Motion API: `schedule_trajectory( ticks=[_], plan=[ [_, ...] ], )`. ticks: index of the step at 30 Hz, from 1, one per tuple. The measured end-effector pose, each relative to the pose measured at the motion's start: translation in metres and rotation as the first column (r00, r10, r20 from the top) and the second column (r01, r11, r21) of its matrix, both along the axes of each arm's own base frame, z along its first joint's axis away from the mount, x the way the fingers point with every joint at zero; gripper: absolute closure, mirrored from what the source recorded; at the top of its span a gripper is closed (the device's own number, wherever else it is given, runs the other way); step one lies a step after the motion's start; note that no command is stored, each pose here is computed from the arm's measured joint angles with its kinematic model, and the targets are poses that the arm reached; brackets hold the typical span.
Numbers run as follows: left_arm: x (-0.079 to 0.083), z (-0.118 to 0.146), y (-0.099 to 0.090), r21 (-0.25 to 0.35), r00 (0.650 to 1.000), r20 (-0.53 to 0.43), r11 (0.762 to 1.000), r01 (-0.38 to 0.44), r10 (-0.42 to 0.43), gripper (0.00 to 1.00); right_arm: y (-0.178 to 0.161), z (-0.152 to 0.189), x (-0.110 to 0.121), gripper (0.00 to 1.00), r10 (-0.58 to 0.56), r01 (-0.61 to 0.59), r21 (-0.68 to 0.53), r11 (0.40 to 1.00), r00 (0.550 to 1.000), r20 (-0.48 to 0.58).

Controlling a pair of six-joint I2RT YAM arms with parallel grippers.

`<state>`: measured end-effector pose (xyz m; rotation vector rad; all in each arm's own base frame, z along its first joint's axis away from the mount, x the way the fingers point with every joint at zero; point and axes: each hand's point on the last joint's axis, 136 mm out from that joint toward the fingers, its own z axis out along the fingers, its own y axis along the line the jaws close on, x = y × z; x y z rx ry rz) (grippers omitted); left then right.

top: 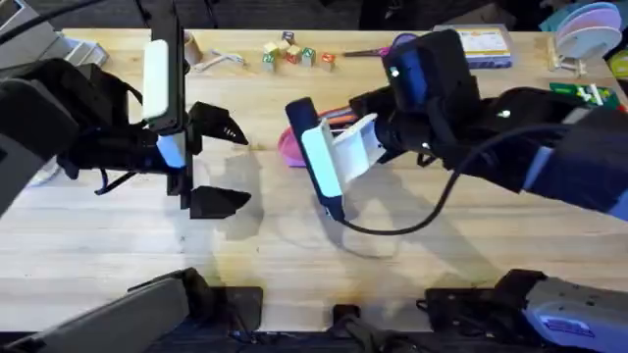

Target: Unzip the bag, pick up the pens from the table one at a time and place them inside, then zip the bag closed.

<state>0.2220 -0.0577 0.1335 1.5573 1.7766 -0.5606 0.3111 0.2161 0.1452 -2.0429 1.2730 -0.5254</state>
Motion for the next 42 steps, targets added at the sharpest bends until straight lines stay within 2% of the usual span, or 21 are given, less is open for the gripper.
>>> schedule_trajectory(
  ticks=[5, 10, 15, 18, 22, 23, 27, 37, 38, 39, 42],
  plan=[
    [0.000, 0.000, 0.000, 0.000, 1.000, -0.001, 1.000, 0.000, 0.000, 0.008, 0.001, -0.009, 0.006, 0.970, 0.016, -0.015, -0.024, 1.000, 1.000, 0.000],
    [0.000, 0.000, 0.000, 0.000, 1.000, -0.001, 1.000, 0.000, 0.000, 0.008, -0.001, -0.026, 0.010, 0.970, 0.023, -0.025, -0.021, 0.999, 0.998, -0.053],
    [-0.001, 0.000, 0.000, -0.001, 1.000, -0.004, 1.000, 0.000, 0.000, 0.007, 0.006, -0.025, 0.019, 0.970, 0.029, -0.021, 0.096, 0.995, 0.996, -0.084],
    [-0.001, 0.000, 0.000, -0.002, 1.000, -0.004, 1.000, 0.000, 0.000, 0.007, 0.013, -0.044, 0.020, 0.970, 0.044, -0.024, 0.132, 0.991, 0.988, -0.149],
    [-0.001, 0.000, 0.000, -0.002, 1.000, -0.004, 1.000, 0.000, 0.000, 0.008, 0.022, -0.048, 0.025, 0.970, 0.063, -0.039, 0.166, 0.985, 0.987, -0.147],
    [-0.001, 0.000, 0.000, -0.002, 1.000, -0.005, 1.000, 0.000, 0.000, 0.007, 0.033, -0.048, 0.024, 0.970, 0.104, -0.070, 0.211, 0.975, 0.983, -0.152],
    [-0.001, 0.000, 0.000, -0.002, 1.000, -0.004, 1.000, 0.000, 0.000, 0.008, 0.041, -0.045, 0.019, 0.970, 0.141, -0.095, 0.259, 0.961, 0.976, -0.166],
    [-0.001, 0.000, 0.000, -0.002, 1.000, -0.004, 1.000, 0.000, 0.000, 0.008, 0.051, -0.042, 0.010, 0.966, 0.119, -0.010, 0.373, 0.928, 0.956, -0.269],
    [-0.001, 0.000, 0.000, -0.002, 1.000, -0.005, 1.000, 0.000, 0.000, 0.008, 0.051, -0.042, 0.009, 0.928, 0.116, -0.003, 0.378, 0.926, 0.954, -0.276],
    [-0.001, 0.000, 0.000, -0.002, 1.000, -0.005, 1.000, 0.000, 0.000, 0.008, 0.052, -0.042, 0.009, 0.563, 0.114, 0.006, 0.387, 0.922, 0.951, -0.286],
    [-0.001, 0.000, 0.000, -0.003, 1.000, -0.007, 1.000, 0.000, 0.000, 0.007, 0.052, -0.041, 0.010, 0.132, 0.112, 0.009, 0.392, 0.920, 0.952, -0.284]
  ],
)
